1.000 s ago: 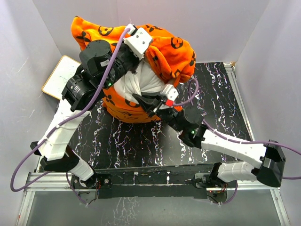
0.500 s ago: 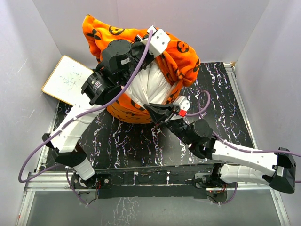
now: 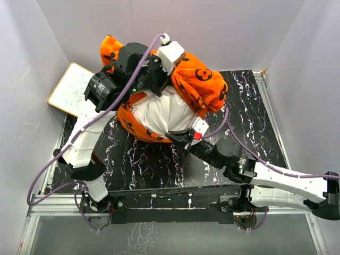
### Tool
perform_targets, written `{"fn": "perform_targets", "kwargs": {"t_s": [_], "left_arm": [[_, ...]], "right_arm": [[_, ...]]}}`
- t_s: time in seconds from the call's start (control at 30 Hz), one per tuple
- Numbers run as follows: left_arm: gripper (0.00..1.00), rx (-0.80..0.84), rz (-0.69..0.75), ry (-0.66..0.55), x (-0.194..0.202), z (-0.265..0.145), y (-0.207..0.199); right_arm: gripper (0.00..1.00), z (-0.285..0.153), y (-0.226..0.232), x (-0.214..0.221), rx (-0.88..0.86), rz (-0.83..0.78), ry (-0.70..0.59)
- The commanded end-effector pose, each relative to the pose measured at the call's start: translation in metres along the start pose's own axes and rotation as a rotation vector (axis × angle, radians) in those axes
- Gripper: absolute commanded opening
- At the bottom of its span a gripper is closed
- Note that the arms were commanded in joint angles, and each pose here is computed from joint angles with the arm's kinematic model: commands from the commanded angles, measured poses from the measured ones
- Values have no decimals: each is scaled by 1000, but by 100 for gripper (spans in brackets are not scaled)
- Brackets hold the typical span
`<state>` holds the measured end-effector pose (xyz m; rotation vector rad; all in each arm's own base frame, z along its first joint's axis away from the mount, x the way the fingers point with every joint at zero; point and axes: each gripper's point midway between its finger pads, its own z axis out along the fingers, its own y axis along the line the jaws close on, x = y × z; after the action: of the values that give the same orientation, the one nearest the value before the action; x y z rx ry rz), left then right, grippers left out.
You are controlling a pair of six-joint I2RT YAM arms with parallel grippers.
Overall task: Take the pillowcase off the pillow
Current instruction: Remove the pillow from the pillowcase.
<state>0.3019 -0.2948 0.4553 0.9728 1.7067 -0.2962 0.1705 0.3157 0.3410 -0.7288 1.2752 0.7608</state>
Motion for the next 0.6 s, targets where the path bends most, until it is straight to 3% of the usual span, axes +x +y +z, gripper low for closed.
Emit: {"fn": "perform_targets", "kwargs": {"t_s": [0.0, 0.23, 0.4, 0.57], "left_arm": [[0, 152, -299, 309, 87, 7, -2], [0, 268, -359, 257, 79, 6, -10], [0, 313, -376, 266, 81, 8, -18], [0, 330, -377, 254, 77, 6, -21]], "right_arm": [[12, -20, 11, -6, -103, -96, 80], [57, -25, 3, -78, -119, -200, 15], [62, -5, -4, -114, -91, -300, -12], [65, 26, -15, -120, -40, -436, 38]]}}
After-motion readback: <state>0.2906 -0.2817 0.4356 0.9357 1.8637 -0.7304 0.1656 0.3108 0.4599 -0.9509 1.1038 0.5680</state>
